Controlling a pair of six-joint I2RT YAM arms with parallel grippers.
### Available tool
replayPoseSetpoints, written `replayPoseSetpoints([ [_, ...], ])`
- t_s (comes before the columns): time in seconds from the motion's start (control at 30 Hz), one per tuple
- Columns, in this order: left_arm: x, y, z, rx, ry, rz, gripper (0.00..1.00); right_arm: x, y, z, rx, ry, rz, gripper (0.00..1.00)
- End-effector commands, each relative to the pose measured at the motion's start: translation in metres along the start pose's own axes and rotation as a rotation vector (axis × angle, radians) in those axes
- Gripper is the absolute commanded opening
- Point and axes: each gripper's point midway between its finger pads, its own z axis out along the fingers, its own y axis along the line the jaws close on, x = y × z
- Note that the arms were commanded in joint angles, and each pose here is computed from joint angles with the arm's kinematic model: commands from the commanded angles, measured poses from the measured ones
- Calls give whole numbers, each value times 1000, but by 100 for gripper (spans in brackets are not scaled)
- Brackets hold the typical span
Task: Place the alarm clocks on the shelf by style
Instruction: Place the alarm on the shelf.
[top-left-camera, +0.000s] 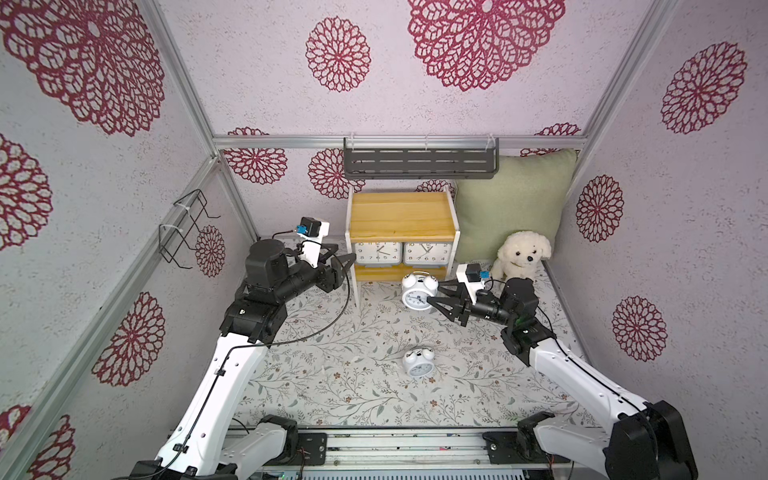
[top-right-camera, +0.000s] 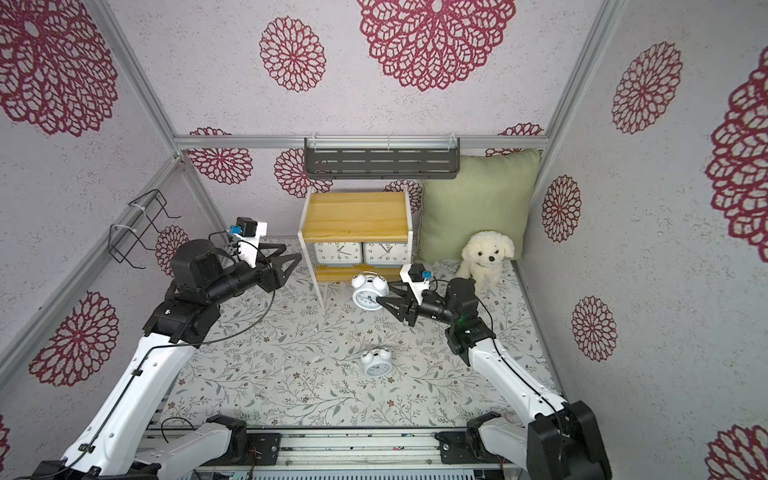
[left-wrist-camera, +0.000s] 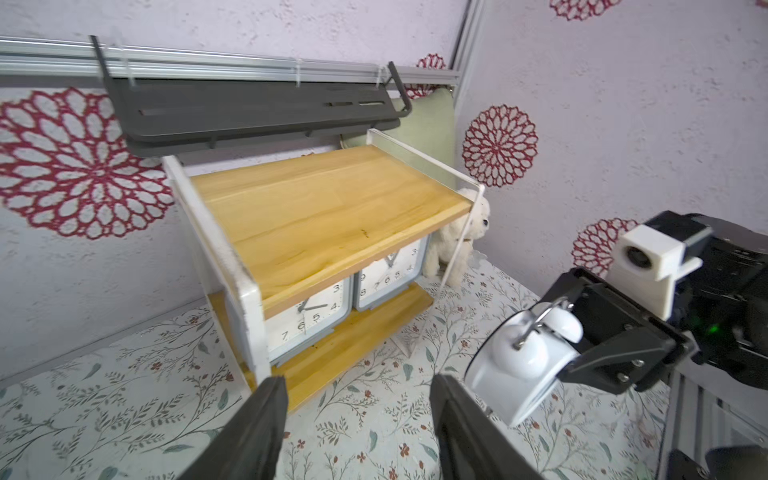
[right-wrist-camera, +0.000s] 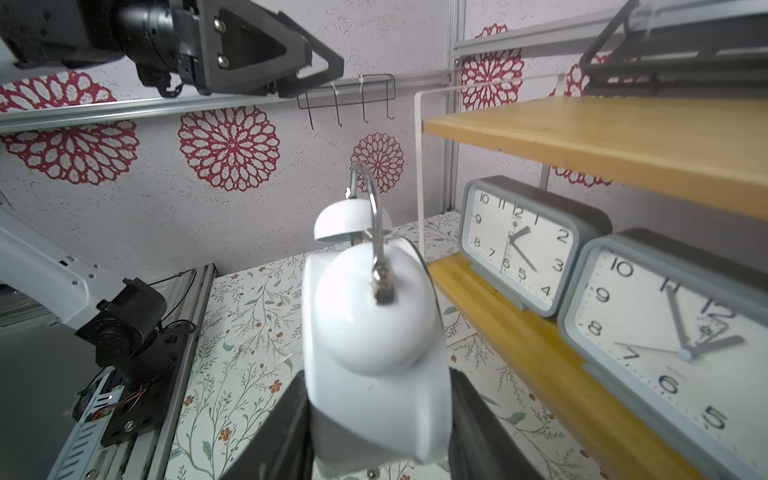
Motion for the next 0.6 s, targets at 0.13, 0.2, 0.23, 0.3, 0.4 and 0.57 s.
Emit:
replayPoseSetpoints([
  [0.13, 5, 38, 4, -74, -38, -111, 62, -99, -11, 1, 50, -188, -151, 30],
  [0.2, 9, 41, 8, -62, -32, -110, 62, -112, -18, 3, 76, -209, -160, 31],
  [0.23, 10, 43, 11, -59, -29, -108, 62, -118, -23, 4, 94, -220, -161, 31],
  [0.3, 14, 44, 18, -34, -17, -94, 61, -132, -32, 5, 133, -247, -169, 31],
  [0.4, 22, 45, 28, 2, 9, -67, 60, -149, -50, 7, 206, -274, -164, 31],
  [0.57, 27, 51, 41, 10, 24, -12, 58, -166, -82, 10, 335, -309, -159, 31],
])
